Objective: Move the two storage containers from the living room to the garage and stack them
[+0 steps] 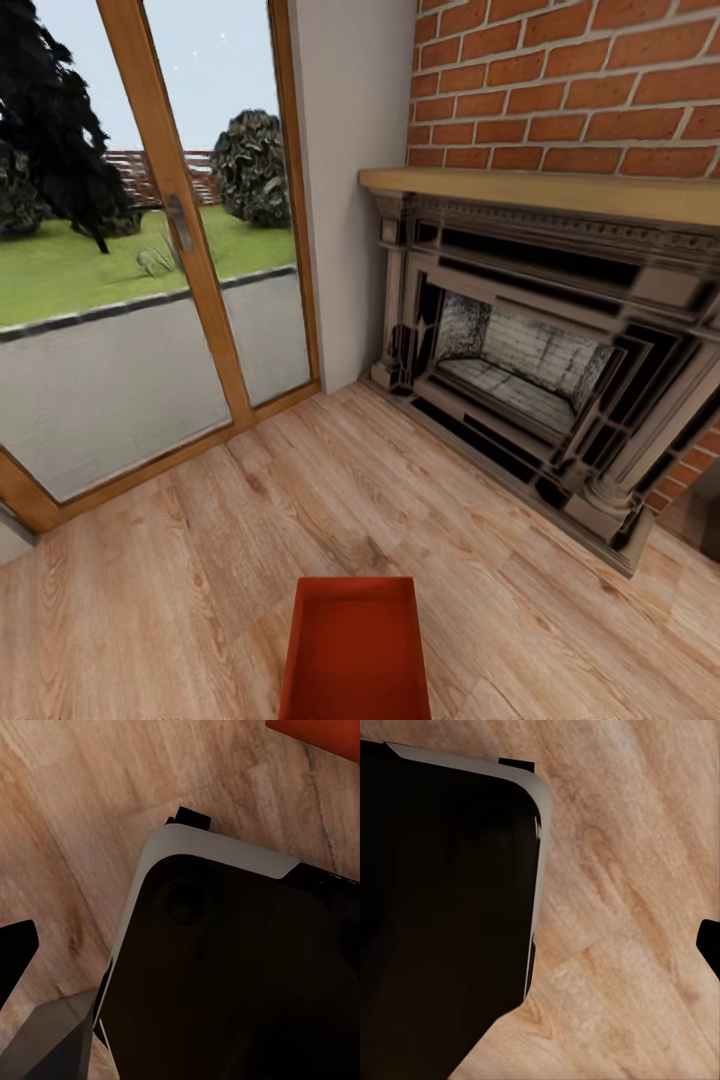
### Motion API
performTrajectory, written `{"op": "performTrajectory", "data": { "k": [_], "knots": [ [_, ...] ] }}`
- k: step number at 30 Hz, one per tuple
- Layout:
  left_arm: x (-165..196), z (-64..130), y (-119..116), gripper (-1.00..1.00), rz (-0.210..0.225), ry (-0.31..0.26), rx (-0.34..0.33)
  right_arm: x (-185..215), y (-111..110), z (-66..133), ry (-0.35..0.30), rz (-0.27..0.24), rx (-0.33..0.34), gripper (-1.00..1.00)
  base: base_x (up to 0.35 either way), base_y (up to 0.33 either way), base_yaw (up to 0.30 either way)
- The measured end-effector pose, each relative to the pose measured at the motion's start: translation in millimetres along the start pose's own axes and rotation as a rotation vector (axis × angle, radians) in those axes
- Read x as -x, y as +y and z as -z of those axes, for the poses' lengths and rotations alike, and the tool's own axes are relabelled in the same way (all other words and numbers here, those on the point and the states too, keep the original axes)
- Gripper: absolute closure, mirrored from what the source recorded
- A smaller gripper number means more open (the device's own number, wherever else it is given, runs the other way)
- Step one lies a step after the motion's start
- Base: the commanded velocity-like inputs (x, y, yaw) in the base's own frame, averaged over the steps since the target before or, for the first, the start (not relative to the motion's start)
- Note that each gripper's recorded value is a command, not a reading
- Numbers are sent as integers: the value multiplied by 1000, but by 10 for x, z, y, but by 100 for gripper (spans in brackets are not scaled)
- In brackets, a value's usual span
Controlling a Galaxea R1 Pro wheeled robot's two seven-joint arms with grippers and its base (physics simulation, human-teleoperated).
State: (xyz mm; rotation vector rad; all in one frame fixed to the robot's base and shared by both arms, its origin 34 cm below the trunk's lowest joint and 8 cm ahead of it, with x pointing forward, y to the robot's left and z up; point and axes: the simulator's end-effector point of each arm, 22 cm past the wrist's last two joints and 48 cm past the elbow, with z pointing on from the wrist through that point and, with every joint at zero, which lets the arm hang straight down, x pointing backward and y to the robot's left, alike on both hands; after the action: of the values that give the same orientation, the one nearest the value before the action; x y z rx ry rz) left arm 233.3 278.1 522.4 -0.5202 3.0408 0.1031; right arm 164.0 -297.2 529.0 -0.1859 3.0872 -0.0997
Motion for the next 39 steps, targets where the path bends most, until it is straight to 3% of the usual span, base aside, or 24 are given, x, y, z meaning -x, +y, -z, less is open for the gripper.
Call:
{"op": "performTrajectory", "data": {
  "k": [39],
  "knots": [
    [-240, -42, 81, -100, -5, 59, 21, -239, 33, 3, 58, 4, 9, -100, 0, 0, 0]
  ]
}}
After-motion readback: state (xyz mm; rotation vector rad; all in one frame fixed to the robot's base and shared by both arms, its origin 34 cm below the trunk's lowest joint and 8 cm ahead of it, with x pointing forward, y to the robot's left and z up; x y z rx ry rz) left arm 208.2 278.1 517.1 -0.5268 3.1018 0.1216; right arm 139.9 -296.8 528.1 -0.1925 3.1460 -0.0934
